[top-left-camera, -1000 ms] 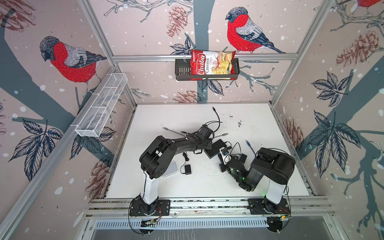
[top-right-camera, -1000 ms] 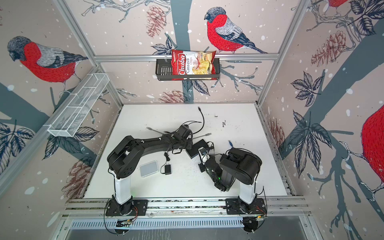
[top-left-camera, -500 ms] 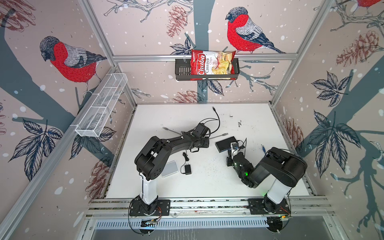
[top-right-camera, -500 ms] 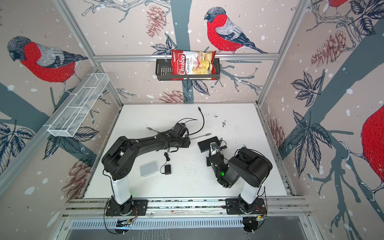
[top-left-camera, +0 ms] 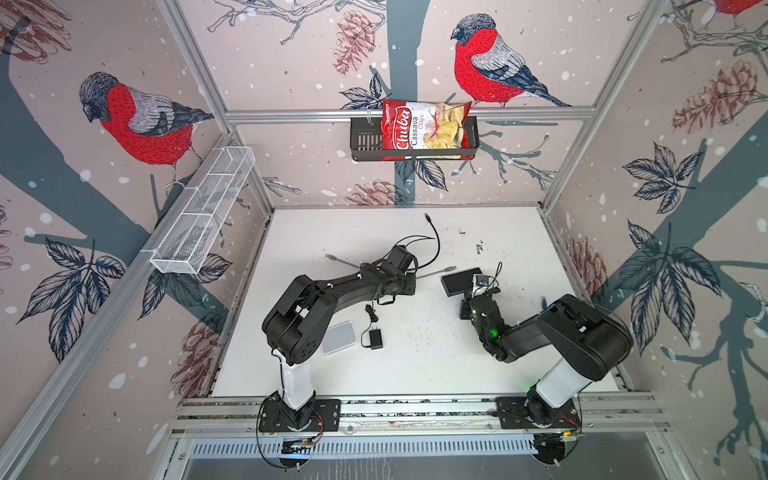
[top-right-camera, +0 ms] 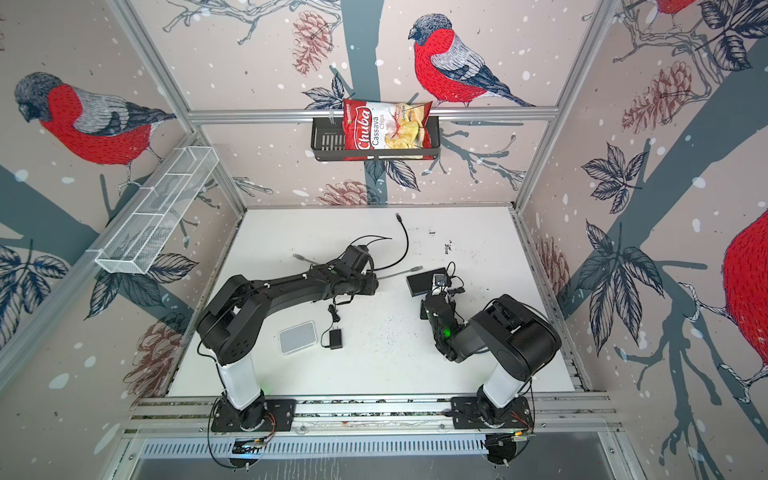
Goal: Insert the plug into the switch port
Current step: 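Open the right gripper off the seated plug and draw it back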
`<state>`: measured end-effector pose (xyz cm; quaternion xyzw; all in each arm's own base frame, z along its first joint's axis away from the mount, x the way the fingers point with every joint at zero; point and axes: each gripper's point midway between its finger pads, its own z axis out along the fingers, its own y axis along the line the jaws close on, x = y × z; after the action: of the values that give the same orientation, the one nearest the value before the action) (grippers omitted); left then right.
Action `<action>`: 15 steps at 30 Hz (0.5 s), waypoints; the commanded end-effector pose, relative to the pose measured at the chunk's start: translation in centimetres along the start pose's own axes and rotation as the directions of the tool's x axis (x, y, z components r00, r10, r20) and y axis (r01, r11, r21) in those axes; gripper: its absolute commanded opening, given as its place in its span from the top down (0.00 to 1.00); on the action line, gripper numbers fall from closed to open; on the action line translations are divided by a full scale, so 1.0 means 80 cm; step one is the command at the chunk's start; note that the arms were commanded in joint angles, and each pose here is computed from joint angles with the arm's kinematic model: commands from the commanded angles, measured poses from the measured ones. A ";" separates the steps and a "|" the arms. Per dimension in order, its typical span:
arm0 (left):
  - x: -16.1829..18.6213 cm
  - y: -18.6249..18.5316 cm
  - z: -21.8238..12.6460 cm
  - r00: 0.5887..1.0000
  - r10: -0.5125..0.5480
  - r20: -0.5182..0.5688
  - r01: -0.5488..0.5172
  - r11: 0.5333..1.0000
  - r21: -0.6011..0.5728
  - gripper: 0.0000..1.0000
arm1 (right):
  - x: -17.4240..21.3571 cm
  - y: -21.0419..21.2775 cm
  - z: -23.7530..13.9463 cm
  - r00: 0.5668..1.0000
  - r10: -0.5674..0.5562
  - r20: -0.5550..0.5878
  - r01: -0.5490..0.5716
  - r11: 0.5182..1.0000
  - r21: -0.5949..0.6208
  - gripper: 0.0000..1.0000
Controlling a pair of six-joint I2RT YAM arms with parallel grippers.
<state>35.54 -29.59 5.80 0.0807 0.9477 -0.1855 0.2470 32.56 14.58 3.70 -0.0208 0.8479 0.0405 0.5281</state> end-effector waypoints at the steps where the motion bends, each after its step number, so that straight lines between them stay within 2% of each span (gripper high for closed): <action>1: -0.005 -0.004 -0.005 1.000 0.006 0.015 -0.006 1.000 0.021 0.54 | 0.005 -0.005 0.007 0.999 0.011 -0.034 -0.010 1.000 0.023 0.68; 8: -0.005 0.001 -0.009 1.000 0.004 0.019 -0.004 1.000 0.015 0.54 | 0.007 -0.002 0.013 0.998 0.002 -0.057 -0.001 1.000 0.021 0.56; 12: -0.005 0.003 -0.011 1.000 0.001 0.022 -0.001 1.000 0.013 0.54 | 0.009 0.001 0.015 0.996 -0.008 -0.084 0.009 1.000 0.015 0.46; 14: -0.005 0.004 -0.011 1.000 0.000 0.023 0.000 1.000 0.012 0.54 | 0.011 0.001 0.015 0.996 -0.006 -0.094 0.008 1.000 0.018 0.39; 15: -0.006 0.004 -0.012 1.000 0.001 0.025 -0.001 1.000 0.013 0.54 | 0.011 0.001 0.015 0.995 -0.005 -0.095 0.007 1.000 0.017 0.25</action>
<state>35.37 -28.76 6.09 0.0755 0.9478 -0.1843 0.2492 33.40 14.75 2.62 -0.0243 0.8675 0.0278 0.4961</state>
